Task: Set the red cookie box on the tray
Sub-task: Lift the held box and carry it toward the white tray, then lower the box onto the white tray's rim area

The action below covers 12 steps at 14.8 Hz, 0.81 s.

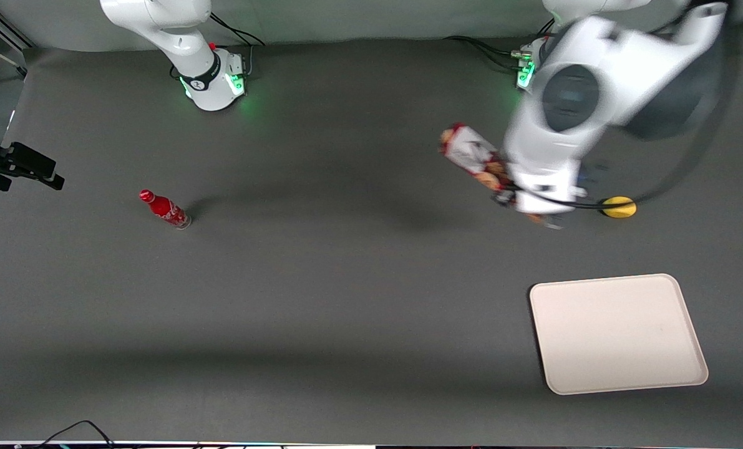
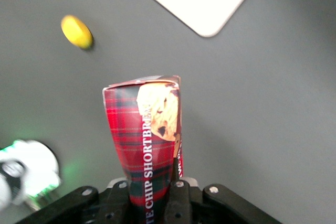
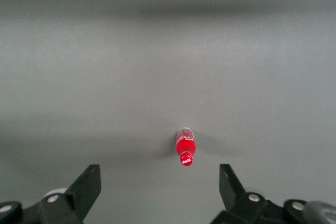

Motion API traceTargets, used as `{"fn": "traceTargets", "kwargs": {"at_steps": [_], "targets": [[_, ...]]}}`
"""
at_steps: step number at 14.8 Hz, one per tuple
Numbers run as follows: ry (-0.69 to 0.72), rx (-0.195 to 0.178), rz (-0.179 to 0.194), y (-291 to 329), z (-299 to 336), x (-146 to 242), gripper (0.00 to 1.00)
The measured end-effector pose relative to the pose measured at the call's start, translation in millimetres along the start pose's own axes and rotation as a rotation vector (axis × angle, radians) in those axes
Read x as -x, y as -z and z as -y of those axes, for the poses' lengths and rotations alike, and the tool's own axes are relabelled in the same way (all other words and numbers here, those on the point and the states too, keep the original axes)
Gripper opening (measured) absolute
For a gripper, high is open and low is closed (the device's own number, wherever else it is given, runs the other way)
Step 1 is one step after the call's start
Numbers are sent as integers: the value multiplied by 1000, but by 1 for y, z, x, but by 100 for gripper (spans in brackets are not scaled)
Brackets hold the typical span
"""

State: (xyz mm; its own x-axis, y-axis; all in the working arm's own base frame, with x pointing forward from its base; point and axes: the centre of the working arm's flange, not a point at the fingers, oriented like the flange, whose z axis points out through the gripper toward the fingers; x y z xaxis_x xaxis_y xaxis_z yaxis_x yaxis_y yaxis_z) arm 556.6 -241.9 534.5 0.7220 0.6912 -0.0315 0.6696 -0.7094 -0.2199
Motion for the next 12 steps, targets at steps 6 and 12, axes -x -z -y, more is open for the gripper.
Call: {"fn": "traceTargets", "kwargs": {"at_steps": [6, 12], "targets": [[-197, 11, -3, 20, 132, -165, 22], [-459, 46, -46, -59, 182, -307, 22]]}}
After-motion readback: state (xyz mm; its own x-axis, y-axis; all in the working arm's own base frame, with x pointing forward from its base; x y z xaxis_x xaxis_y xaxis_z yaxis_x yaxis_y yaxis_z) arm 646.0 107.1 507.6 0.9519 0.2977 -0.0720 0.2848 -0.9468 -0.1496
